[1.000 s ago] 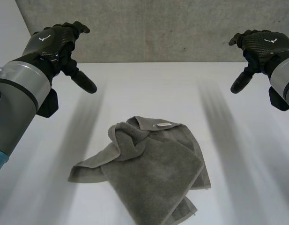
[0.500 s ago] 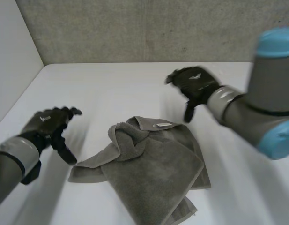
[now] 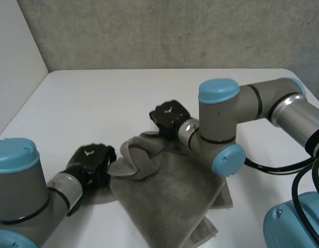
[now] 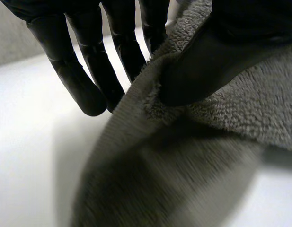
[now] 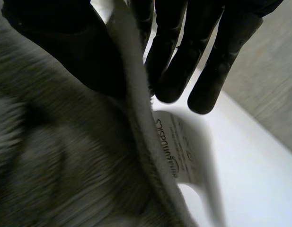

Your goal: Fold the towel.

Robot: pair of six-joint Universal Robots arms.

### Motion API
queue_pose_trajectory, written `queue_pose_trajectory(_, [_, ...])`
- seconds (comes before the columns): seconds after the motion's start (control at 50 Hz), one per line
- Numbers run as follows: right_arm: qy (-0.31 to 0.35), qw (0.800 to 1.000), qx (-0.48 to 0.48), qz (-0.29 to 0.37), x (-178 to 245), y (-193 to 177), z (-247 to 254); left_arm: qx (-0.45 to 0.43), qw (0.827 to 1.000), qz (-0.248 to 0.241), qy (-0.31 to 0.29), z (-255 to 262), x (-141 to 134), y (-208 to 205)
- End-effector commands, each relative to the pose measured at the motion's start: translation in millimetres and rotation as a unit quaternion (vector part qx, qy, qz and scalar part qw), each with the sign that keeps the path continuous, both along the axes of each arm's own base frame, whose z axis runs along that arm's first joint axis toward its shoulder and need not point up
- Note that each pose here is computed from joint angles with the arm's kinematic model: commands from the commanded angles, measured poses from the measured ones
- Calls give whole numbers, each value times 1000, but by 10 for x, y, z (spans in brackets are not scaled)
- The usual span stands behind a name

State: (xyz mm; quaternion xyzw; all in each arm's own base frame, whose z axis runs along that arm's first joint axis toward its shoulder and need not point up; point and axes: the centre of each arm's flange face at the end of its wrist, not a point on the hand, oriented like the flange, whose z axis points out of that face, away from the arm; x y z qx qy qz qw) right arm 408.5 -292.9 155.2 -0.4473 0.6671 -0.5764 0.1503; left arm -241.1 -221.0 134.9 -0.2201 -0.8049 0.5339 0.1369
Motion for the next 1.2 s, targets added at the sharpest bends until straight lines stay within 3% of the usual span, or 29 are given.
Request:
queue_pose_trajectory(0.02, [-59,994,-86,-28,48,-216,584,-68,997,3,25,275,-84,-263])
queue_pose_trajectory(0.06, [-118,978,-167,-50,54,-342,1100,-119,992,9,43,569,-147,-509])
queue_pose_trajectory(0.12, [-152,964,-211,-62,20,-445,1335,-151,987,19,53,756,-161,-642])
queue_pose_trajectory(0.14, [-183,948,-250,-73,-34,-549,1527,-151,987,19,53,757,-161,-643])
queue_pose_trajectory(0.18, [-245,902,-342,-100,-275,-700,2109,-260,957,93,84,1449,-51,-1026])
queue_pose_trajectory(0.2, [-245,901,-343,-100,-277,-700,2112,-261,957,93,84,1453,-50,-1028])
queue_pose_trajectory(0.22, [-262,882,-375,-112,-417,-763,2315,-299,941,128,96,1724,41,-1118])
queue_pose_trajectory(0.24, [-262,882,-375,-112,-419,-764,2317,-339,920,163,111,2009,140,-1178])
queue_pose_trajectory(0.26, [-272,864,-405,-123,-603,-830,2515,-340,920,164,111,2012,141,-1178])
queue_pose_trajectory(0.28, [-272,864,-405,-123,-605,-831,2517,-375,898,191,131,2253,220,-1206])
queue_pose_trajectory(0.3, [-265,860,-415,-135,-779,-910,2587,-375,897,191,131,2256,221,-1207])
queue_pose_trajectory(0.32, [-265,860,-415,-136,-781,-911,2588,-394,886,200,140,2374,257,-1214])
queue_pose_trajectory(0.38, [-239,874,-404,-125,-913,-950,2554,-403,883,196,138,2425,270,-1190])
queue_pose_trajectory(0.42, [-211,899,-371,-96,-928,-951,2394,-399,887,190,136,2397,251,-1164])
queue_pose_trajectory(0.46, [-196,910,-354,-86,-965,-965,2319,-392,892,180,133,2345,226,-1134])
queue_pose_trajectory(0.48, [-196,910,-354,-86,-966,-965,2318,-379,901,167,128,2247,198,-1096])
queue_pose_trajectory(0.5, [-178,925,-329,-72,-1006,-961,2218,-361,912,151,118,2105,176,-1045])
queue_pose_trajectory(0.52, [-178,925,-328,-72,-1006,-961,2217,-361,913,151,118,2103,176,-1044])
queue_pose_trajectory(0.54, [-155,943,-290,-44,-1037,-928,2056,-343,923,135,109,1949,158,-987])
queue_pose_trajectory(0.56, [-155,944,-289,-44,-1037,-927,2054,-320,935,121,98,1766,146,-931])
queue_pose_trajectory(0.58, [-139,956,-257,-17,-1043,-883,1887,-320,935,121,98,1764,146,-931])
queue_pose_trajectory(0.6, [-120,967,-223,14,-1083,-843,1673,-296,946,105,84,1566,134,-868])
queue_pose_trajectory(0.64, [-107,973,-201,31,-1141,-830,1509,-257,963,70,48,1192,114,-743])
queue_pose_trajectory(0.7, [-67,985,-151,50,-1315,-796,1077,-245,968,53,24,1018,110,-673])
queue_pose_trajectory(0.76, [-22,991,-122,39,-1495,-759,717,-218,975,23,-39,604,136,-579])
queue_pose_trajectory(0.86, [47,996,-66,34,-1727,-547,328,-185,968,-11,-167,39,284,-453])
queue_pose_trajectory(0.92, [77,996,-25,41,-1832,-301,318,-177,965,-14,-192,-47,347,-425])
queue_pose_trajectory(1.08, [60,998,15,12,-2003,189,567,-170,966,-7,-196,-65,400,-396])
queue_pose_trajectory(1.2, [31,999,0,-37,-2167,257,835,-183,965,4,-186,77,430,-342])
